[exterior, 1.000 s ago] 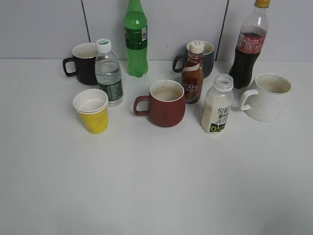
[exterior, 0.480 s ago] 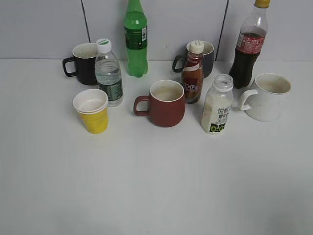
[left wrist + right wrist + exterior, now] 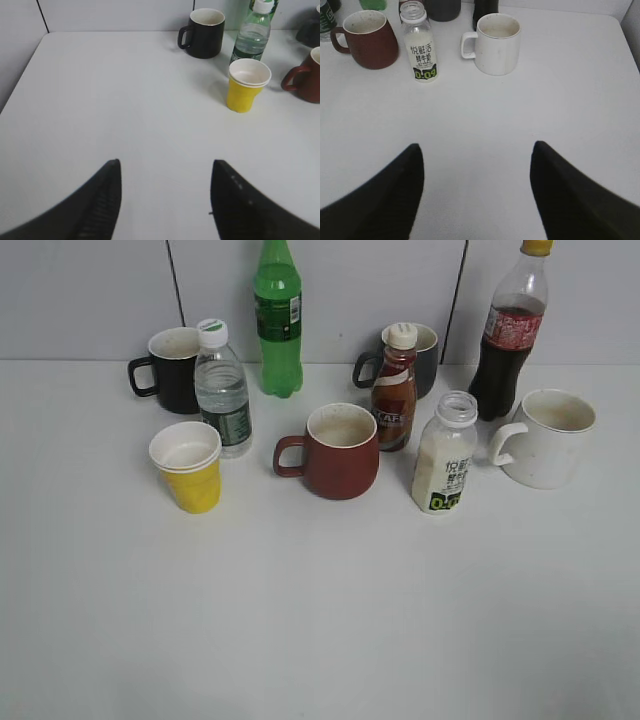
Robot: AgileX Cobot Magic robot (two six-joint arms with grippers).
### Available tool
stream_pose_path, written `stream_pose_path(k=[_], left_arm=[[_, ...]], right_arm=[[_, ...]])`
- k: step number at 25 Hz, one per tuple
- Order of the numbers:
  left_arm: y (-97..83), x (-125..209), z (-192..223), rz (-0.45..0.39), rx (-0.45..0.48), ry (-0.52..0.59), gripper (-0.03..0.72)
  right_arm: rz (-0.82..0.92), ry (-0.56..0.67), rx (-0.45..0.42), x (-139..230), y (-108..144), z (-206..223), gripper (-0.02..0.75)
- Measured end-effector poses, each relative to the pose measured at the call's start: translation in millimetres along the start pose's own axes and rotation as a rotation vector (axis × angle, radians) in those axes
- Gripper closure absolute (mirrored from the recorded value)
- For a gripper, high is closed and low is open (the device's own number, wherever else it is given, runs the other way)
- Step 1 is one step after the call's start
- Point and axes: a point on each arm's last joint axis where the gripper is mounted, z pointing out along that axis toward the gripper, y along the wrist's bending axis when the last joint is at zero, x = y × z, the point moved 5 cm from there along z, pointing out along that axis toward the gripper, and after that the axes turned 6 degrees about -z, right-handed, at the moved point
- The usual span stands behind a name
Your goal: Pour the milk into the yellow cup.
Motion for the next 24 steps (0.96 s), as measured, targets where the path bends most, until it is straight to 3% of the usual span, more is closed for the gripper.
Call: stream_pose_path(k=[24], left_arm=[[0.0,0.1,0.1,0.000,0.000,0.000,0.268]], right_arm=[[0.000,0.000,0.000,0.0,0.0,0.0,0.237]])
